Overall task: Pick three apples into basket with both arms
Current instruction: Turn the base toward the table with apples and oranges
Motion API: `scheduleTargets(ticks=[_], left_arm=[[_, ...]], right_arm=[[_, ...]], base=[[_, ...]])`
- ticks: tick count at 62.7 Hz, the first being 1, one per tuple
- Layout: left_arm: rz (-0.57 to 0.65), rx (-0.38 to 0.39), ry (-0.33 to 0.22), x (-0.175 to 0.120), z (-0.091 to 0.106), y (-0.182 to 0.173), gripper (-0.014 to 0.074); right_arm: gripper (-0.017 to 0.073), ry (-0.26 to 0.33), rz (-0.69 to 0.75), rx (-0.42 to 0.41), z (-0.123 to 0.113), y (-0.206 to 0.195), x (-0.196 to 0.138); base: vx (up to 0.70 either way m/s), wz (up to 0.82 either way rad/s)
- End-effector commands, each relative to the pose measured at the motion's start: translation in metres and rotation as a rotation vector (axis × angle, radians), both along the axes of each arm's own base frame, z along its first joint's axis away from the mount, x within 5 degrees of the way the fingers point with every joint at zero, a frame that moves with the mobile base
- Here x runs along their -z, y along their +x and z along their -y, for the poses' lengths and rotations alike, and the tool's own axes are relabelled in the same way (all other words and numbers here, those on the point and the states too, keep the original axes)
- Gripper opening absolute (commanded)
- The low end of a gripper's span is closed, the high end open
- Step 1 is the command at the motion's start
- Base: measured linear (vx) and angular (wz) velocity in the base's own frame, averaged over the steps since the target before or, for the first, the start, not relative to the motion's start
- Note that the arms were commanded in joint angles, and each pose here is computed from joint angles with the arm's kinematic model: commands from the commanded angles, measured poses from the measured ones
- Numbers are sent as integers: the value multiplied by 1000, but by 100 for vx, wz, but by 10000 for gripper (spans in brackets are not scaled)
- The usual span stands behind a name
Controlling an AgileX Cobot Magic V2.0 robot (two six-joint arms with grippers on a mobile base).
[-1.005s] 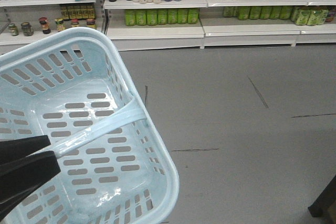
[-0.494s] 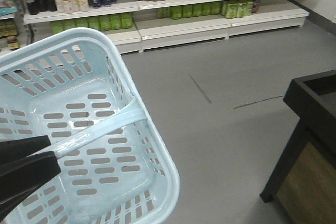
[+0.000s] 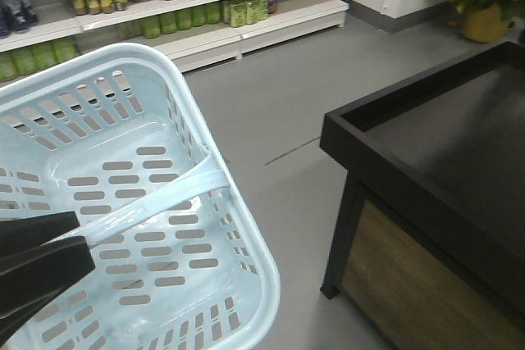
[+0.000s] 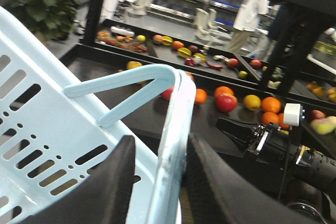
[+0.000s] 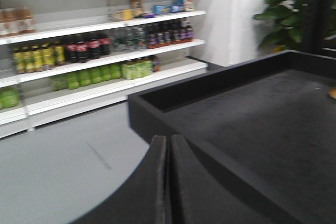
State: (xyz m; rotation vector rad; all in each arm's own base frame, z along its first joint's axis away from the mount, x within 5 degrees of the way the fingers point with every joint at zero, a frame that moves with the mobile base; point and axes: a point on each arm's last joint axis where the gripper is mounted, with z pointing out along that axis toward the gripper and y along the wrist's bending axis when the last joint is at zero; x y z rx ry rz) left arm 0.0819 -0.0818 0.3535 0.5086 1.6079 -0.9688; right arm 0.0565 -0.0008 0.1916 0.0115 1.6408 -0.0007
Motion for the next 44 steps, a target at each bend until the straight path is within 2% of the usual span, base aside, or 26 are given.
scheduleTargets(ticks=[1,44], left_arm=[[24,-37,-8,-9,-2,2,-6],[24,-37,-8,-9,-2,2,-6]], right_arm=[[-5,-7,59,0,0,1,-2],[-5,-7,59,0,0,1,-2]], base=[[9,-61],[7,-54]])
